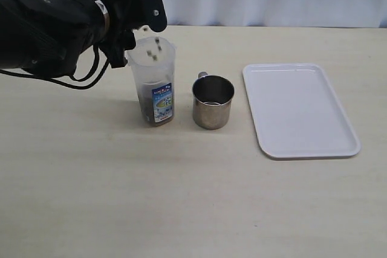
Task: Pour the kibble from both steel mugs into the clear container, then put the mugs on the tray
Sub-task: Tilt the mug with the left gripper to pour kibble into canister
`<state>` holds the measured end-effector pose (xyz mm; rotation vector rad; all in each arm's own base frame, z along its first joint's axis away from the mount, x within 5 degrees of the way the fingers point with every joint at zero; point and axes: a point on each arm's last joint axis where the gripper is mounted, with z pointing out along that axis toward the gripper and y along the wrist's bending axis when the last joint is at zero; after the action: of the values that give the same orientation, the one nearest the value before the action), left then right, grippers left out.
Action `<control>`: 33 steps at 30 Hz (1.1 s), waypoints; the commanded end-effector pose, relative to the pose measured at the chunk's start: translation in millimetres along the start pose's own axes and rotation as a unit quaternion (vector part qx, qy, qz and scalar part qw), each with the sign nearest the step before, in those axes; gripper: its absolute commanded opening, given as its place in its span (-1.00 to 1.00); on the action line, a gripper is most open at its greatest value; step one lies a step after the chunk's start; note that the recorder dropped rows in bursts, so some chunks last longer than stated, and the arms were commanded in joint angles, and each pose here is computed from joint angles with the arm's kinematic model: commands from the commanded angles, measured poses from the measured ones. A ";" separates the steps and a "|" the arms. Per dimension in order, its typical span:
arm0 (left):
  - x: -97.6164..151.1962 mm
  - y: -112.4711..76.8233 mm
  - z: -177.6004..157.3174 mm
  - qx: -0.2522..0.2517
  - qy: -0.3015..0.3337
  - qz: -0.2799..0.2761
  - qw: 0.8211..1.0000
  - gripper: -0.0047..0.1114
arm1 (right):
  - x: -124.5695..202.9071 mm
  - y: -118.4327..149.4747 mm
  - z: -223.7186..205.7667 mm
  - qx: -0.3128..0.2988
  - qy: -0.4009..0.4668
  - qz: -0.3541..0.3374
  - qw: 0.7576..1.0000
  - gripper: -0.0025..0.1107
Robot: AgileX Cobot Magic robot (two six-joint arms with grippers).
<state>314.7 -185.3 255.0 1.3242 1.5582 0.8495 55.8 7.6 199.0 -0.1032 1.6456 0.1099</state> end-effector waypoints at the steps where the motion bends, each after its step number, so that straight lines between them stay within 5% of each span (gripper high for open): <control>1: -3.7 4.8 -2.1 -0.012 -0.005 0.024 1.000 -0.92 | 1.0 0.0 0.0 0.000 0.001 0.003 1.000 -0.88; 33: -0.4 4.7 12.3 -0.015 0.019 0.111 0.994 -0.92 | 1.0 0.0 0.0 0.000 0.001 0.003 1.000 -0.88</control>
<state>326.3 -187.0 247.1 1.5101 1.4563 0.9898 55.8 7.6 199.0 -0.1032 1.6456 0.1099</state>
